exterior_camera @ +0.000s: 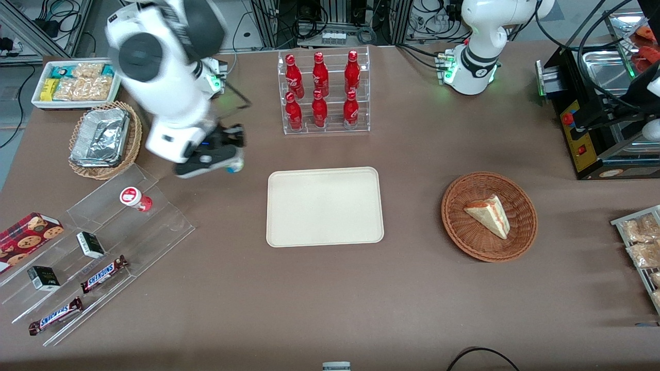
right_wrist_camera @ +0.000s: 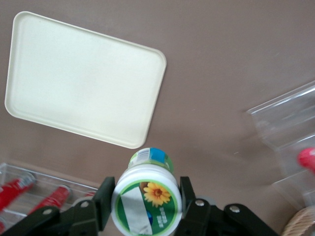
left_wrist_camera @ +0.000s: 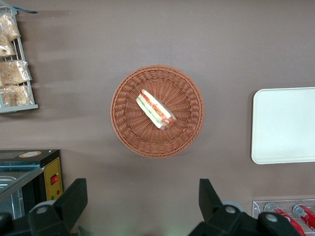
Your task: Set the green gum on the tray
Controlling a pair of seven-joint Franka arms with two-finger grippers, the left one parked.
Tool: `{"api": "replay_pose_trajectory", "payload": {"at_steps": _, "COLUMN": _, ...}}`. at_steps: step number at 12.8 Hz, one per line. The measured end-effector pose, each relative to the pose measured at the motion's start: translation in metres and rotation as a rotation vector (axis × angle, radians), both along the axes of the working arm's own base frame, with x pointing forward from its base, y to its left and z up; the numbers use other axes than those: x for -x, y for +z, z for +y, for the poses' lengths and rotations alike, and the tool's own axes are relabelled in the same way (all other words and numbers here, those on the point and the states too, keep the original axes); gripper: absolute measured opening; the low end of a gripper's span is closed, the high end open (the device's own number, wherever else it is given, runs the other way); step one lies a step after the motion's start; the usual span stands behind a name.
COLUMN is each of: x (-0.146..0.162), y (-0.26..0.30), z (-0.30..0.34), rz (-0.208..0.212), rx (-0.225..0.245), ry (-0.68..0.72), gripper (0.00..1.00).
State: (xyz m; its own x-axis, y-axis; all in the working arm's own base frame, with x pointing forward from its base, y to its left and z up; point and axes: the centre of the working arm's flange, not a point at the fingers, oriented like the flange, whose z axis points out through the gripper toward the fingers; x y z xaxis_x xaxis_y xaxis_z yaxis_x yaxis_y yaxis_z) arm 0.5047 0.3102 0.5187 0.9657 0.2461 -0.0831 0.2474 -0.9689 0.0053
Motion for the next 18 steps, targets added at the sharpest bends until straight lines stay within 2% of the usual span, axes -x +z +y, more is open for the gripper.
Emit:
{"api": "replay_pose_trajectory", "payload": {"at_steps": 4, "x": 0.007, "y": -0.076, "z": 0.092, "rz": -0.04, "rx": 0.003, "ry": -0.129, "gripper": 0.59}}
{"api": "replay_pose_trajectory", "payload": {"at_steps": 7, "x": 0.012, "y": -0.129, "z": 0.134, "rz": -0.066, "rx": -0.007, "ry": -0.187, "gripper": 0.59}}
{"api": "replay_pose_trajectory", "payload": {"at_steps": 12, "x": 0.001, "y": -0.196, "z": 0.153, "rz": -0.104, "rx": -0.036, "ry": -0.201, "gripper": 0.59}}
{"api": "replay_pose_trajectory", "payload": {"at_steps": 18, "x": 0.01, "y": -0.26, "z": 0.171, "rz": -0.126, "rx": -0.052, "ry": -0.21, "gripper": 0.59}}
